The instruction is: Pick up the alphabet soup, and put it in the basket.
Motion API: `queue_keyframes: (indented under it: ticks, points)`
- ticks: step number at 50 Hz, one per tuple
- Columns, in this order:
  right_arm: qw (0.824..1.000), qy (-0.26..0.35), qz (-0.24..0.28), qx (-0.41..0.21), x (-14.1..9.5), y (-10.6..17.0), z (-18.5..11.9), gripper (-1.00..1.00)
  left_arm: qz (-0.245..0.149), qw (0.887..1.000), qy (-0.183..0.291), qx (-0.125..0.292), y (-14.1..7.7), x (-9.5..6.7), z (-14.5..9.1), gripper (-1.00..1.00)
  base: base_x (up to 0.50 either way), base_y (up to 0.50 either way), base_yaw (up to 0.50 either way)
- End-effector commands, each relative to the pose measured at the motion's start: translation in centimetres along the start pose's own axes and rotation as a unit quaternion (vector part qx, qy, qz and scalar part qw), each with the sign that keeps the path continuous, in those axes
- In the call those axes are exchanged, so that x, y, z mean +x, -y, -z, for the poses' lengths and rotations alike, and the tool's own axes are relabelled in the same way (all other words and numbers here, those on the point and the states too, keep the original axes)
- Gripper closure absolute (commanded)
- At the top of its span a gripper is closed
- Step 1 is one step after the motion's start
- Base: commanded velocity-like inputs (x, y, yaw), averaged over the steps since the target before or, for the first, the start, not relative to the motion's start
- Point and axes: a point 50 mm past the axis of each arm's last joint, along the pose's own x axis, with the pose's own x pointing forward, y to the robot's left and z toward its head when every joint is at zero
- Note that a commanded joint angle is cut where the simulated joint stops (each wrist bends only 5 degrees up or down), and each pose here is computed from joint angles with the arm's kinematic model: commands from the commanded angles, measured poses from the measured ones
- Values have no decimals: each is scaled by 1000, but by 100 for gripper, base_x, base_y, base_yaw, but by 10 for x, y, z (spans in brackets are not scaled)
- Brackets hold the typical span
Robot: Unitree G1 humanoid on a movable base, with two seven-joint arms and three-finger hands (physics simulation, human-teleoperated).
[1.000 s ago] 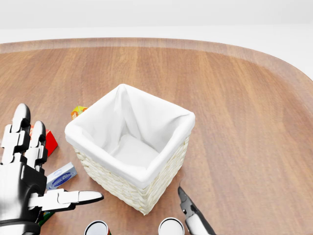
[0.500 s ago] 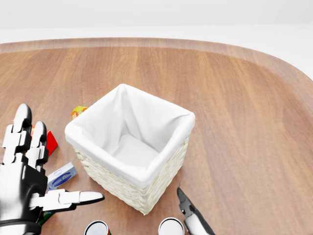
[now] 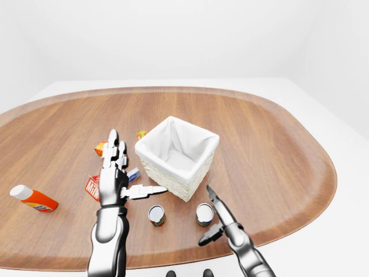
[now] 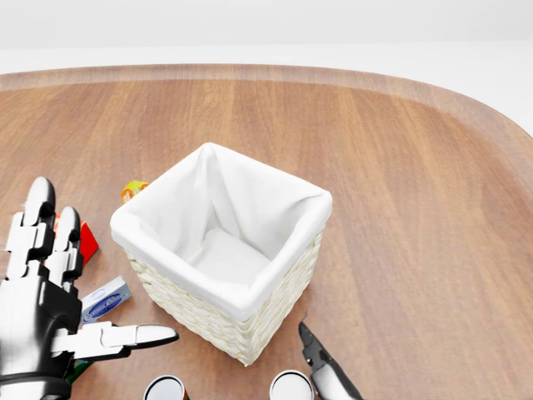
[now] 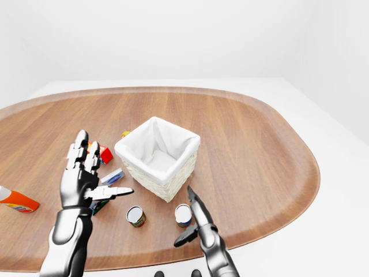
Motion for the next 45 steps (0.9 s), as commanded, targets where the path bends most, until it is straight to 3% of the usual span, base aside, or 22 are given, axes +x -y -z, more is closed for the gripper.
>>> queue_keyframes:
  ticks: [1, 2, 3, 4, 5, 36, 45]
  points:
    - [1000, -4, -4, -3, 1, -1, 1, -100, 0, 1000, 0, 1, 0, 0, 0, -100, 0, 0, 0]
    - [1000, -3, -5, -3, 1, -1, 1, -87, 0, 1000, 0, 0, 0, 0, 1, -100, 0, 0, 0]
    - [1000, -3, -5, -4, 0, -1, 1, -20, 0, 1000, 0, 0, 0, 0, 1, -100, 0, 0, 0]
    - [1000, -2, -4, -4, 0, -1, 1, 63, 0, 1000, 0, 1, 0, 0, 1, -100, 0, 0, 0]
    - [1000, -2, -4, -5, -1, -2, 1, 100, 0, 1000, 0, 1, 0, 0, 1, -100, 0, 0, 0]
    - [1000, 10, 3, 18, -5, 3, -2, 100, 0, 1000, 0, 2, 0, 0, 1, -100, 0, 0, 0]
    - [998, 44, 38, 29, -6, 21, -16, 100, 0, 1000, 0, 1, 0, 0, 1, -100, 0, 0, 0]
